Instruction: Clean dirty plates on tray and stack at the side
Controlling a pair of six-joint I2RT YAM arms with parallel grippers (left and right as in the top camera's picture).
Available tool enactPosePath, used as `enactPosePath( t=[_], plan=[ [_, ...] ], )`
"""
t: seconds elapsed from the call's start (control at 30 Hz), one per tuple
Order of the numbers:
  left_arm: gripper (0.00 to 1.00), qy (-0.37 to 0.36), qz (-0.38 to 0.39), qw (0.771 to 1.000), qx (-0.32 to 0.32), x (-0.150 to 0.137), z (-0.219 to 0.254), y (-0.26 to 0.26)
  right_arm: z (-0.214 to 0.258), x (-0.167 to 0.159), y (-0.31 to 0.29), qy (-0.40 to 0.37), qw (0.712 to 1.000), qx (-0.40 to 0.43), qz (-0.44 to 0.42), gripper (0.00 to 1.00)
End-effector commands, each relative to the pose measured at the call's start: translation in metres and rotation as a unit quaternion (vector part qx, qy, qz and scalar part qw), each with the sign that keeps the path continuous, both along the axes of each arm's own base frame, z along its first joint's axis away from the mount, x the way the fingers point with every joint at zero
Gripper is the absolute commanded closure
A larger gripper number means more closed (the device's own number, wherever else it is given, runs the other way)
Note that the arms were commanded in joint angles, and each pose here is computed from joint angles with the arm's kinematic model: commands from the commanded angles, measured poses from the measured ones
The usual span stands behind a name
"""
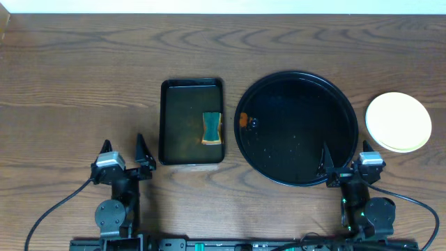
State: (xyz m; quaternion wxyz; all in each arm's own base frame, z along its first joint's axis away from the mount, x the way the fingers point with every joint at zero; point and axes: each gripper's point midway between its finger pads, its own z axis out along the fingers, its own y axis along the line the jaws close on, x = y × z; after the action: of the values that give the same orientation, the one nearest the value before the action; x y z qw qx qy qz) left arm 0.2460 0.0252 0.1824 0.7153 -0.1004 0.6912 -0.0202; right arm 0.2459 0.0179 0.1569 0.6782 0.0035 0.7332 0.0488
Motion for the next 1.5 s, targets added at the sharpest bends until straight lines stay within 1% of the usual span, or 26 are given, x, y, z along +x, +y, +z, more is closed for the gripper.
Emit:
enactPosePath(
  t=[0.0,0.07,0.1,1.47],
  plan=[
    [0.19,0.045,-0.014,0.998,0.035,-0.001,-0.022,-0.004,0.000,-0.001,0.005,-0.001,1.000,-0.006,0.010,0.01],
    [0.19,0.085,-0.016,0.996,0.021,-0.003,-0.043,-0.005,0.000,-0.001,0.005,-0.001,1.000,-0.006,0.010,0.01],
    [0.19,0.091,-0.014,0.996,0.018,-0.003,-0.045,-0.004,0.000,-0.001,0.005,-0.001,1.000,-0.006,0.010,0.01],
    [0.19,0.091,-0.014,0.996,0.018,-0.003,-0.046,-0.004,0.000,-0.001,0.005,-0.001,1.000,-0.006,0.010,0.01]
  ],
)
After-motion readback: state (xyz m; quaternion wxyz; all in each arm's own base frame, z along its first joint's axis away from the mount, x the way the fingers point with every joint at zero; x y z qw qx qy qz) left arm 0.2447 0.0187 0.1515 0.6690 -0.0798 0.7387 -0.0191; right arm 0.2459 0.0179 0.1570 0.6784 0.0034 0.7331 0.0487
